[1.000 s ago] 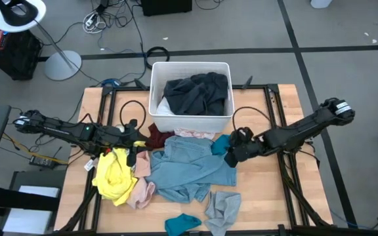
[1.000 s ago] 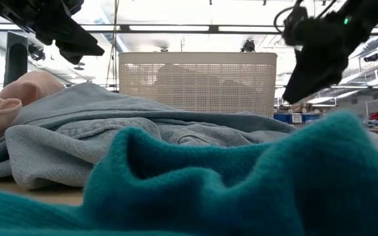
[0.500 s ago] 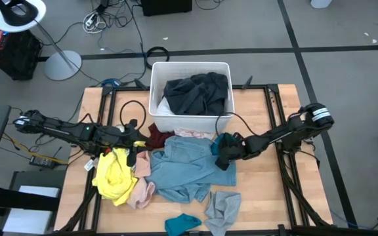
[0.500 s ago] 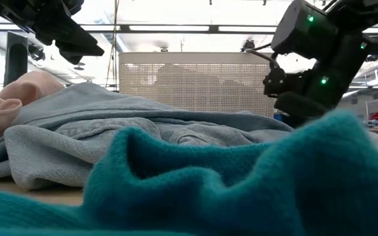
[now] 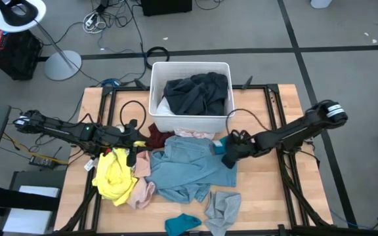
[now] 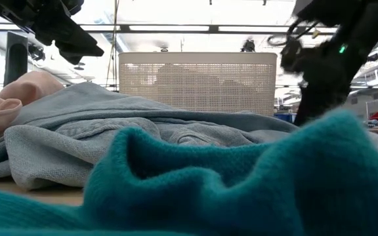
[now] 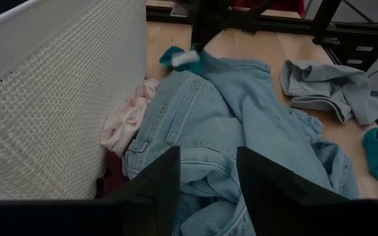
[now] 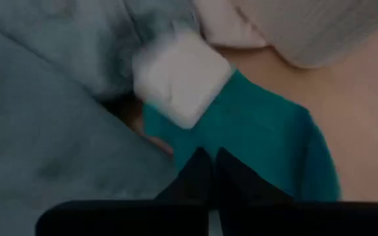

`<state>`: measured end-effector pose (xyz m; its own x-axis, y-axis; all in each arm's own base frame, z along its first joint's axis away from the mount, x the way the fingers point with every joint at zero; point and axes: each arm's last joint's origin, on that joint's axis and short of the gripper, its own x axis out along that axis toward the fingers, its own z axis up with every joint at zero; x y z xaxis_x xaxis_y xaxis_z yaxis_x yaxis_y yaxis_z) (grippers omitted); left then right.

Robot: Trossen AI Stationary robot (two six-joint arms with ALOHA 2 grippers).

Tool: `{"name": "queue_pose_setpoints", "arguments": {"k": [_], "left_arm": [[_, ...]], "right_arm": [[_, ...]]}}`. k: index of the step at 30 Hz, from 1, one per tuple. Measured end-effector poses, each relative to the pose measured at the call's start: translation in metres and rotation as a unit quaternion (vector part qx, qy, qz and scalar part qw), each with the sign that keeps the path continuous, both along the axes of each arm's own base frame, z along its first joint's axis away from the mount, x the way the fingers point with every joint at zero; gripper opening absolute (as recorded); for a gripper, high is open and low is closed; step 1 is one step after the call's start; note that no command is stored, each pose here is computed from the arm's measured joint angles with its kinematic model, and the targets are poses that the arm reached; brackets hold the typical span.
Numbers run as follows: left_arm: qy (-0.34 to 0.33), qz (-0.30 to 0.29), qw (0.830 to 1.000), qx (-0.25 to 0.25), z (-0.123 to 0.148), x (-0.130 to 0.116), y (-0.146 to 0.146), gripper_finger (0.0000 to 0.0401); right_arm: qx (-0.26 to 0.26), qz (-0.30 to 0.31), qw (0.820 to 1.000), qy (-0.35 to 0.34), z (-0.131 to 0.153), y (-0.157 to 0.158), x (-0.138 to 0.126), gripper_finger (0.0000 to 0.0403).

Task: Sort clothes
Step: Put the top blue sock into the white laundry bin

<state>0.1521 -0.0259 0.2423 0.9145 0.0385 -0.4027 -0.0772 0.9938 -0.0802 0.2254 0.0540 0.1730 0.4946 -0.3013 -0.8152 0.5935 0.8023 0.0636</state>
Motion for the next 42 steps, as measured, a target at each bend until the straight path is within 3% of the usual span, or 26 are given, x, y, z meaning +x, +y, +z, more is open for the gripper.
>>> {"name": "queue_pose_setpoints", "arguments": {"k": [6,11,20,27,32,42], "left_arm": [[0.001,0.0,1.0,0.0,0.0,0.0,0.0,0.0156],[0.001,0.0,1.0,0.0,0.0,0.0,0.0,0.0156],[-0.003,0.0,1.0,-0.001,0.001,0.0,0.0,0.0156],[-0.007,0.0,1.0,-0.001,0.001,0.001,0.0,0.0156],[-0.007,0.0,1.0,-0.001,0.001,0.001,0.0,0.0156],[-0.006,-0.001,1.0,0.0,0.001,0.001,0.0,0.0156]], "right_arm": [[-0.03,-0.012,0.999,-0.032,0.047,0.004,-0.02,0.0005],[-0.06,-0.002,0.997,-0.045,0.097,0.007,-0.022,0.0004],[-0.156,0.054,0.982,-0.086,0.191,0.001,0.011,0.0002],[-0.237,0.047,0.967,-0.081,0.245,-0.04,0.046,0.0002],[-0.227,0.039,0.972,-0.051,0.245,-0.085,0.071,0.0007],[-0.121,0.012,0.993,0.011,0.194,-0.148,0.103,0.0046]]}}
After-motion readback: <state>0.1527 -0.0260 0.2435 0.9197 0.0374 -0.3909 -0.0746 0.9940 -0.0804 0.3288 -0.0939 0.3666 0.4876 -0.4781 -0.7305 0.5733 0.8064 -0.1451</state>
